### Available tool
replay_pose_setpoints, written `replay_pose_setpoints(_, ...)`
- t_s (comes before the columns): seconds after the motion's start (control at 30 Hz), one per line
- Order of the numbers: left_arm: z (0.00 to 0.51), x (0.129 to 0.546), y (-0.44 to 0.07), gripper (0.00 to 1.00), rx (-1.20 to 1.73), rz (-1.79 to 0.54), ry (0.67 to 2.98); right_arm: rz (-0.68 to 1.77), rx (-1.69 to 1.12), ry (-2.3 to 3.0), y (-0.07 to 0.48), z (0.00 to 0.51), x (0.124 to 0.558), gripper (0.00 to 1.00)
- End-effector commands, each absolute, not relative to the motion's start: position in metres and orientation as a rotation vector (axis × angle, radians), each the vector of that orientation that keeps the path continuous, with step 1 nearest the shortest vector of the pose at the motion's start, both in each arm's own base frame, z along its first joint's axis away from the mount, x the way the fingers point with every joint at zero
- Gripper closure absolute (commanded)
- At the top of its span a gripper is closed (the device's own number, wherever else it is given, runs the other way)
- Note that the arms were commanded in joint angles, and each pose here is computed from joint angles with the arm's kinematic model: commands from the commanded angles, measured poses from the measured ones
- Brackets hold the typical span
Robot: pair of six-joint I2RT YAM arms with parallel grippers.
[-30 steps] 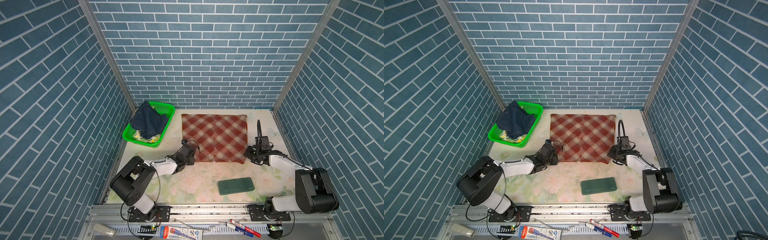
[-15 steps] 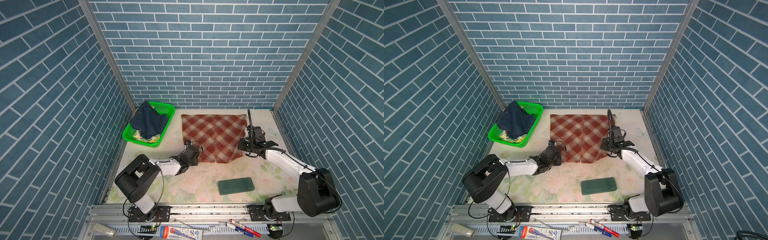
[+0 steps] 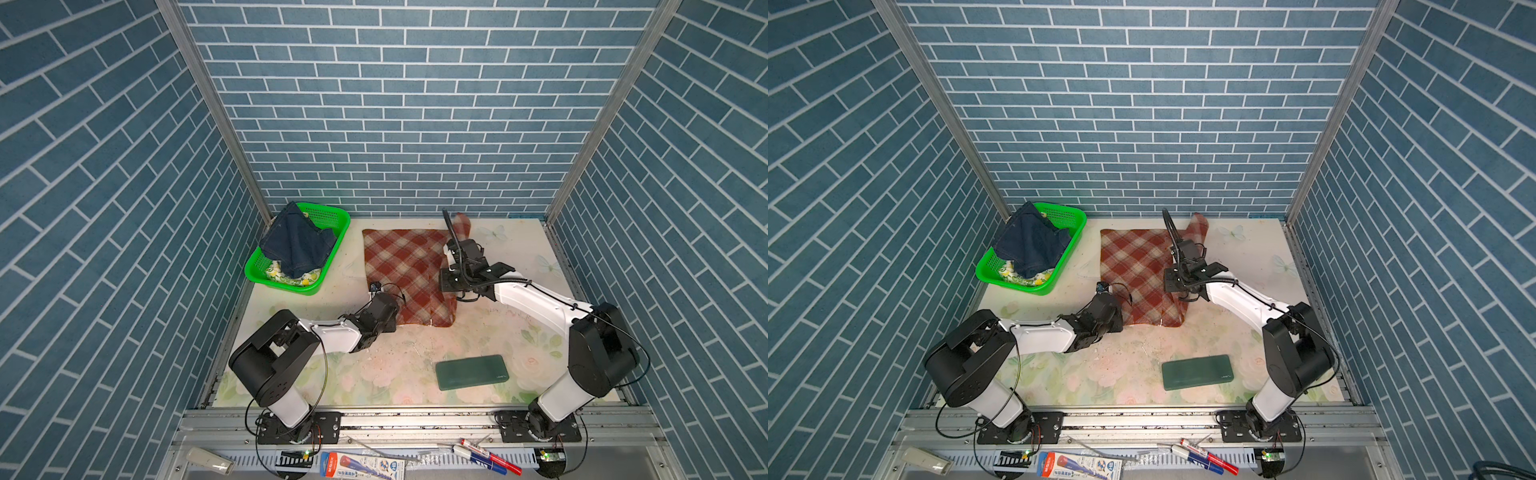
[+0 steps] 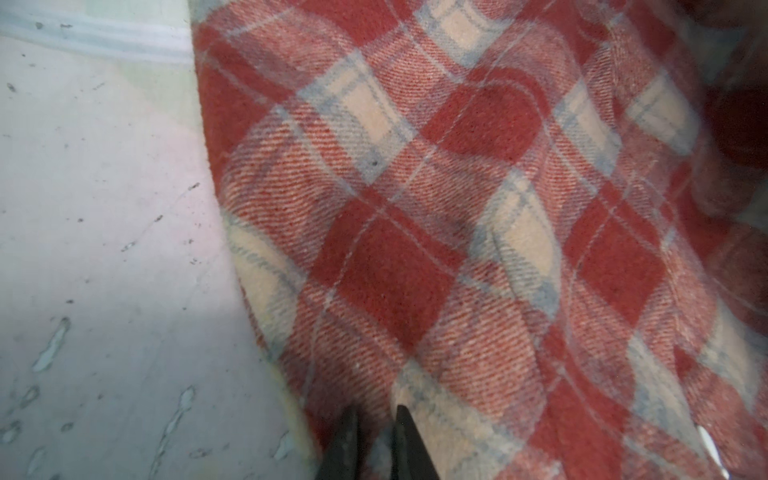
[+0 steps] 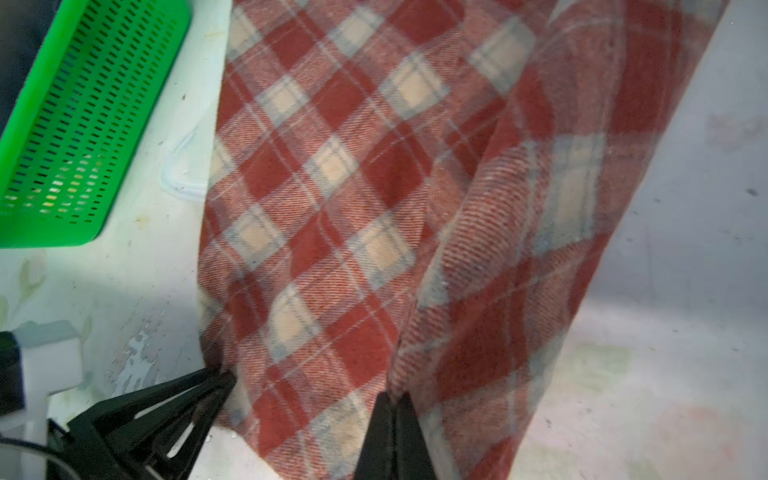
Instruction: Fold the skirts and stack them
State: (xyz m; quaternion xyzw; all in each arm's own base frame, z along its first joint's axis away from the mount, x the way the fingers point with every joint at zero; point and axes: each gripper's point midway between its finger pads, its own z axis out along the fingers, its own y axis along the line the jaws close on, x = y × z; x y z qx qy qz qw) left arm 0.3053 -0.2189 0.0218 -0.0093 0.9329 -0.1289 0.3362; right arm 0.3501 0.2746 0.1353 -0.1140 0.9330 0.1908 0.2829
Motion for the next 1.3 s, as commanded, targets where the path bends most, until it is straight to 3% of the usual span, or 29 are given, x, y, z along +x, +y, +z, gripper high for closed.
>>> replay_pose_setpoints(0.0,-0.008,0.275,-0.206,0.83,0.019,-0.268,2.568,0.569,-0.367,2.491,0.31,0.141,0.345,1.0)
replay_pose_setpoints(0.53,-0.018,0.274,-0.209,0.84,0.021,-0.293,2.569,0.823,-0.334,2.552,0.397,0.108,0.328,1.0)
replay_pose_setpoints(1.27,-0.02,0.271,-0.206,0.85,0.017,-0.3,2.564,0.981,-0.295,2.56,0.426,0.102,0.322,1.0)
